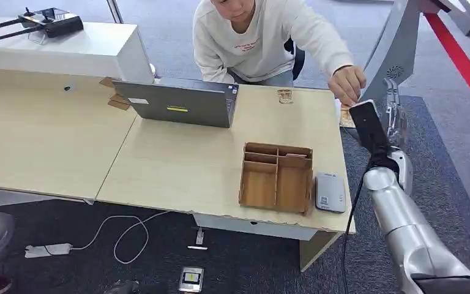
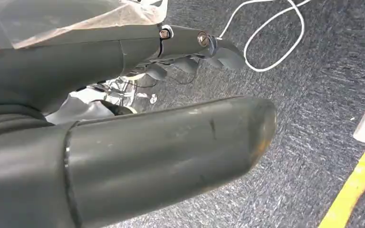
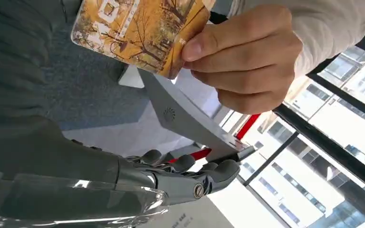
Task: Pass the card to the sensor for recognition and then transmit it.
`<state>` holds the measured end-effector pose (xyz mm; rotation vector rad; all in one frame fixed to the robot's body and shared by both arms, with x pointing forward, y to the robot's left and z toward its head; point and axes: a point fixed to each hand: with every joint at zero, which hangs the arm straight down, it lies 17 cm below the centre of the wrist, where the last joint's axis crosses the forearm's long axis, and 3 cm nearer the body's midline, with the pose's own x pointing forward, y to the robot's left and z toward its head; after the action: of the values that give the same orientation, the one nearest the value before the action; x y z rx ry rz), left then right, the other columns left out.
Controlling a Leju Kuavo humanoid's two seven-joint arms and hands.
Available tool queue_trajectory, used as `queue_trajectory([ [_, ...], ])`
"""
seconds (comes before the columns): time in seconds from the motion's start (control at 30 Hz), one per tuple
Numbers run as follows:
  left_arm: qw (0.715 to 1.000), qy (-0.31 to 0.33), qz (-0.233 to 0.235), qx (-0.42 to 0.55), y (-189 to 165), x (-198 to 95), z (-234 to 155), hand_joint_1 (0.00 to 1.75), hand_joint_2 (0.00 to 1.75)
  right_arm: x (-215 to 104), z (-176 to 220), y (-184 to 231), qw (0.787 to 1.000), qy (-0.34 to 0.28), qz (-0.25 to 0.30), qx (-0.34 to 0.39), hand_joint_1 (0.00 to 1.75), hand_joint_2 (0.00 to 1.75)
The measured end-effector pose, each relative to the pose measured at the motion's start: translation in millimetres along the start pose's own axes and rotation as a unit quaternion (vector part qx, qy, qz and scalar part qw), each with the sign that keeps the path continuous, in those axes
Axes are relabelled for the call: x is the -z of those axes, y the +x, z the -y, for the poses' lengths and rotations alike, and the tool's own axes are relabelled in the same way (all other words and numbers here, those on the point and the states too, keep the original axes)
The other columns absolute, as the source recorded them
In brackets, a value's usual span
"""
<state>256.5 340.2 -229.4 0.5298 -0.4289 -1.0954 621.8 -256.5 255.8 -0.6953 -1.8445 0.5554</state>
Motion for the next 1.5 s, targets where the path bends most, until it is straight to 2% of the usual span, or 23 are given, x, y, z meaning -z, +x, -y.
queue_trajectory([
  [0.13,1.000,0.001,0.000,0.000,-0.1,0.0,-0.3,0.00,0.00,0.2,0.4,0.5,1.000,-0.001,0.000,0.000,0.02,1.75],
  [0.17,1.000,0.002,0.000,-0.001,-0.1,0.0,-0.4,0.00,0.00,0.3,0.5,0.6,1.000,-0.001,0.000,0.001,1.69,1.75],
  [0.2,1.000,0.002,0.000,-0.001,-0.1,0.0,-0.5,0.00,0.00,0.4,0.7,1.1,1.000,-0.001,0.001,0.001,1.75,1.75],
  [0.67,1.000,0.003,0.000,-0.004,-0.3,-0.2,0.1,0.00,0.00,3.0,7.6,11.7,1.000,-0.016,0.019,0.016,1.75,1.75],
  [1.3,1.000,0.004,0.000,-0.004,-0.3,-0.2,-0.1,0.00,0.00,3.3,10.5,10.4,0.999,-0.021,0.017,0.018,1.75,1.75],
  [1.5,1.000,0.006,-0.002,-0.010,-2.1,-0.7,1.4,0.00,0.00,4.7,20.4,-1.6,1.000,-0.018,0.005,0.002,1.75,1.75],
])
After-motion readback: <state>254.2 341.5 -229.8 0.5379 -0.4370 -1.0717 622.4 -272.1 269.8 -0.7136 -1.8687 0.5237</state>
